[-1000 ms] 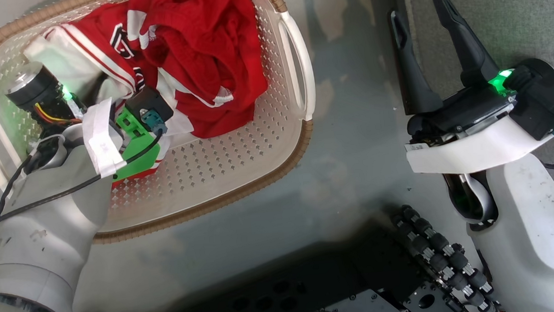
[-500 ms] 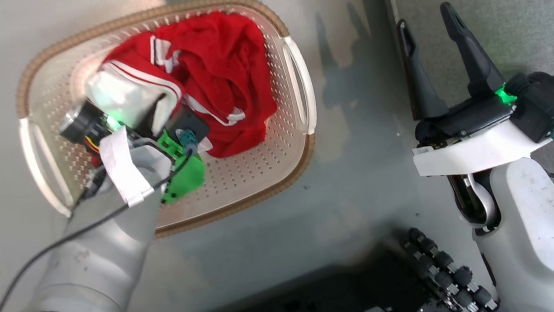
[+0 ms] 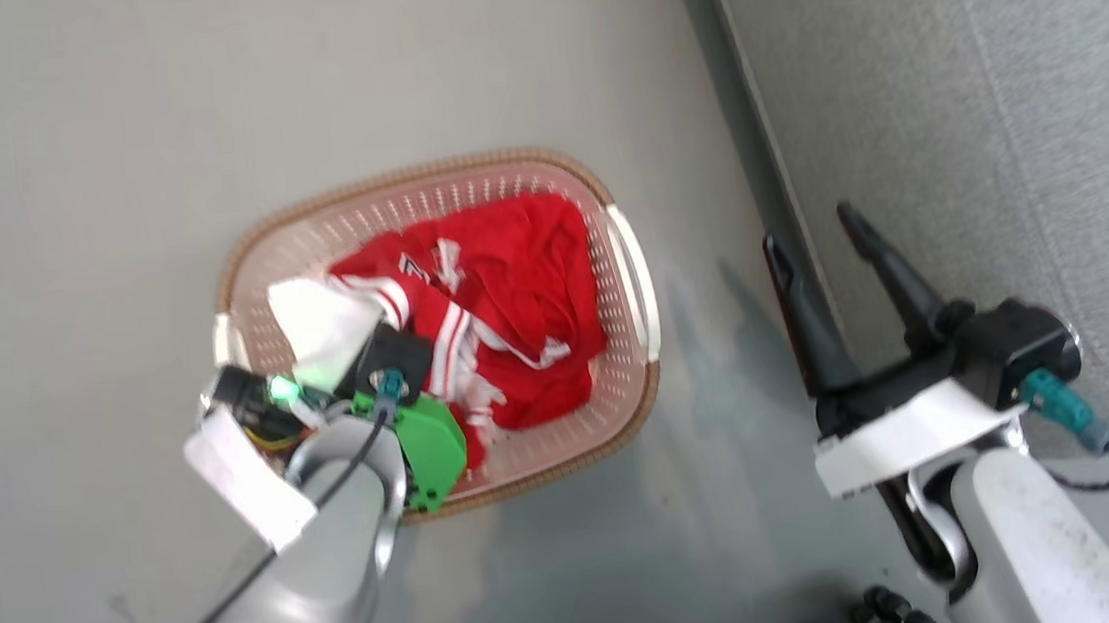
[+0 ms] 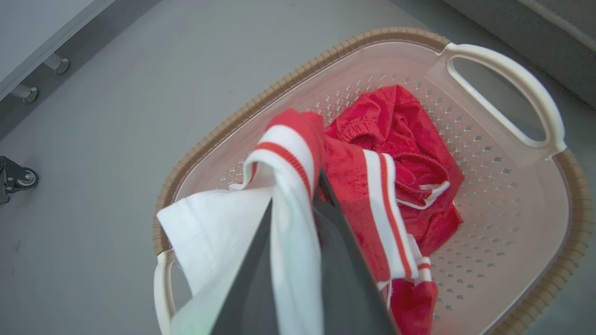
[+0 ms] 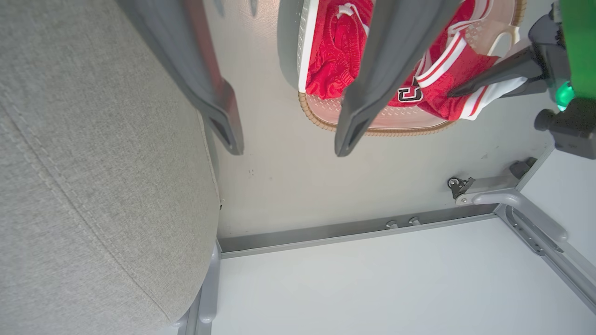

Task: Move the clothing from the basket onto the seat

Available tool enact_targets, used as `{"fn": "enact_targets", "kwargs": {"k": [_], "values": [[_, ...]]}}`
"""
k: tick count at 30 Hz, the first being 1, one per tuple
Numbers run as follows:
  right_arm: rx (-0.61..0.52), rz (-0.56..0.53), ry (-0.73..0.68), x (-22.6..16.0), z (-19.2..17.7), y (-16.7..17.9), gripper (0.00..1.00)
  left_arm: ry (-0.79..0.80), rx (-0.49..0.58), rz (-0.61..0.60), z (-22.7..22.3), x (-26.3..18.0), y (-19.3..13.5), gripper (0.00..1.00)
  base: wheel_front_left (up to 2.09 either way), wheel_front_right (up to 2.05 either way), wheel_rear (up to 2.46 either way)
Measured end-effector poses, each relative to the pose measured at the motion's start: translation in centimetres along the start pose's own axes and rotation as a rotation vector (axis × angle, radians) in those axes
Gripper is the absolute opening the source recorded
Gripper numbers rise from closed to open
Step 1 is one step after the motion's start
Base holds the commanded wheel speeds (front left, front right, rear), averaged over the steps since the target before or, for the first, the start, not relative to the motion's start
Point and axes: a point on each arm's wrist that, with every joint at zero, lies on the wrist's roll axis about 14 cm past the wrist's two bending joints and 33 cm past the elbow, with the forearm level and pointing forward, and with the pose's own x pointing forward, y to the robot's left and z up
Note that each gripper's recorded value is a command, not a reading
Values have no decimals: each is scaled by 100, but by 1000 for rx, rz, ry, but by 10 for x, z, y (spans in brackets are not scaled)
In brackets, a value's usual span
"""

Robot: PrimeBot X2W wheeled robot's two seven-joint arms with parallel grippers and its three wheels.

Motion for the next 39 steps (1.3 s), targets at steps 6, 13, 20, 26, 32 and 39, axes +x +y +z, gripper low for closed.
{"fn": "enact_targets", "kwargs": {"k": [6, 13, 20, 26, 32, 39], "values": [[9, 41, -41, -41, 26, 26, 100, -170, -83, 118, 51, -57, 11, 0, 0, 0, 0], [13, 80, -106, -83, 50, 48, 100, -408, -137, 165, 114, -119, 7, 0, 0, 0, 0], [0, 131, -193, -113, 75, 69, 100, -695, -101, 177, 194, -185, 2, 0, 0, 0, 0], [-13, 169, -261, -126, 94, 83, 100, -876, -45, 148, 241, -230, -13, 0, 0, 0, 0], [-23, 188, -295, -130, 104, 90, 100, -946, -20, 77, 264, -248, -35, 0, 0, 0, 0], [-36, 261, -331, -127, 117, 113, 100, -968, -19, 8, 274, -254, -56, 0, 0, 0, 0]]}}
